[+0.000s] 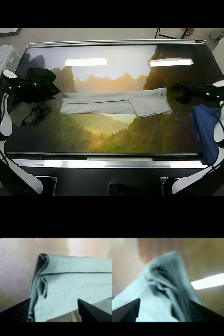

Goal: Fold the clothes and pants, and hang the long-sleeved shirts on hangers.

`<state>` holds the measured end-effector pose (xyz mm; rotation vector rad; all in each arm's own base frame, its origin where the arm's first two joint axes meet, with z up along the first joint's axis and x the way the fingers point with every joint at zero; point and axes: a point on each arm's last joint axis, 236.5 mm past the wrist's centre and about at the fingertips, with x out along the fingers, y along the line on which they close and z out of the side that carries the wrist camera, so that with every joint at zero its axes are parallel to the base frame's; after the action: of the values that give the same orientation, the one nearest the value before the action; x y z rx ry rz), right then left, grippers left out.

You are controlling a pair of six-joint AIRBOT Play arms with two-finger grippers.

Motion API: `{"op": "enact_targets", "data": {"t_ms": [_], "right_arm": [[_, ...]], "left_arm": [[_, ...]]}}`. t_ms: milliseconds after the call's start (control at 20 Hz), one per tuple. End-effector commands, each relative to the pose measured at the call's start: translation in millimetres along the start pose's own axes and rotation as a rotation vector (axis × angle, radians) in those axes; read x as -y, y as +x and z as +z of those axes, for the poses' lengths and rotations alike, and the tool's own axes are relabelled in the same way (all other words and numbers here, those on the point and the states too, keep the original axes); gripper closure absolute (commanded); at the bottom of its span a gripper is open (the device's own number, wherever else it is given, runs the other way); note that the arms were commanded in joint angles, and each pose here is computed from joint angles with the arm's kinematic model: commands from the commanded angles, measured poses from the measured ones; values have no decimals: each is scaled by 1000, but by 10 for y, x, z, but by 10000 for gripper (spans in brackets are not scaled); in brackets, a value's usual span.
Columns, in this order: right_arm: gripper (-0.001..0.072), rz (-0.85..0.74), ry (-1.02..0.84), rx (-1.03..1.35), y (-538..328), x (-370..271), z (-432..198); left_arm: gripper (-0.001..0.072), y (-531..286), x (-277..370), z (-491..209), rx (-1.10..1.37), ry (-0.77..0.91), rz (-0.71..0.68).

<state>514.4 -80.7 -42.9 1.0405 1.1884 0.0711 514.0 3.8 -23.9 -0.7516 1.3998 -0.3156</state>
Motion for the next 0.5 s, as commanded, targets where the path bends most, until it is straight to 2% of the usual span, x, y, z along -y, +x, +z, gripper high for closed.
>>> {"op": "enact_targets", "data": {"t_ms": [0,200,450], "right_arm": [[-3,-82,78,-81,-266,547,-90],[-7,-33,39,-157,115,590,-195],[-7,98,-13,-232,549,250,-386]], "left_arm": [[46,-455,227,-23,53,55,0],[46,-678,643,-122,99,137,1],[46,-568,1104,-310,76,232,-10]]}}
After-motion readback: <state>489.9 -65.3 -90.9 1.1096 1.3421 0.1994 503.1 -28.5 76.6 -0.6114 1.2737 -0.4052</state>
